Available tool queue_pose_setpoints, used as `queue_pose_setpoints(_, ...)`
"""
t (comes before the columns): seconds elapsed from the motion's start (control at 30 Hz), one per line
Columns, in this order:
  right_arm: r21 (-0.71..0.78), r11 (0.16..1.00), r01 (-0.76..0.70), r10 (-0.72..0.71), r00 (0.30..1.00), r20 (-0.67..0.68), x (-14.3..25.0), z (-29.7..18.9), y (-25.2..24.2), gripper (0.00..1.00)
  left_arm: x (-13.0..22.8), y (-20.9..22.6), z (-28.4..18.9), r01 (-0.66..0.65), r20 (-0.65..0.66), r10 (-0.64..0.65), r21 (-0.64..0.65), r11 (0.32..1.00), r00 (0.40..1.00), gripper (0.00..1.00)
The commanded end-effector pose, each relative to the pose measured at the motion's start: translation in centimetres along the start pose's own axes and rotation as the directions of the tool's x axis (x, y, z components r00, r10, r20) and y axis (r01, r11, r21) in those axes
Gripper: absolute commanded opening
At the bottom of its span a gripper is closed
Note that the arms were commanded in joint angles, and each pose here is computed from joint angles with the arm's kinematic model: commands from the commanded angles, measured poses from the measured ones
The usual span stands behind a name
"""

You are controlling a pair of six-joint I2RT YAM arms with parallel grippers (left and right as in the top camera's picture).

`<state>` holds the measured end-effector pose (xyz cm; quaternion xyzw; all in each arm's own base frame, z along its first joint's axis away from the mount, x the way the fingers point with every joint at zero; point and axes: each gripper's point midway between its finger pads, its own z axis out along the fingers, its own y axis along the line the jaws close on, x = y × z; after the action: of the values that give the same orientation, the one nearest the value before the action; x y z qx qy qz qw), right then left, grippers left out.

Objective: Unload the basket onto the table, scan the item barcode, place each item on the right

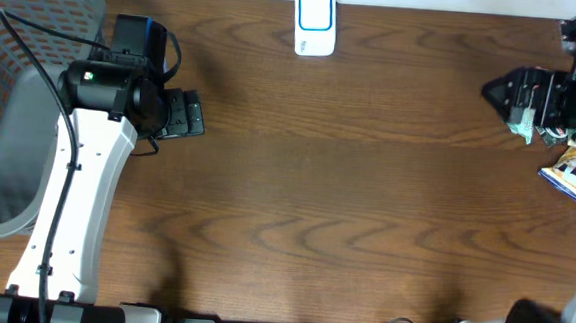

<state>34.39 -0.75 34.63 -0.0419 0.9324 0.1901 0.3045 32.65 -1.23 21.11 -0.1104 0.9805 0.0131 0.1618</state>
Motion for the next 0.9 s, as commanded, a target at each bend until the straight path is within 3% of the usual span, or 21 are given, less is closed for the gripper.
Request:
queue_pose_setpoints(0.0,-0.058,0.995,0.076,-0.075,0.997,0.015,1.6,-0.7,3.6,0.99,0.0,0.4,0.1,-0.009,-0.004,0.009,-0.013,1.000,1.000,0.98)
queue_pose_setpoints(0.43,-0.027,0.976,-0.214,0.216,0.973,0.082,7.8,0.1,4.4,0.99,0.0,0.4,0.1,-0.009,-0.004,0.009,-0.013,1.000,1.000,0.98)
queue_pose_setpoints(0.67,-0.014,0.964,-0.267,0.267,0.964,-0.013,10.2,0.2,4.6,0.99,0.0,0.4,0.1,-0.009,-0.004,0.009,-0.013,1.000,1.000,0.97)
queue_pose_setpoints(0.87,-0.014,0.963,-0.268,0.268,0.963,-0.015,10.3,0.2,4.6,0.99,0.0,0.4,0.1,-0.009,-0.004,0.009,-0.013,1.000,1.000,0.98)
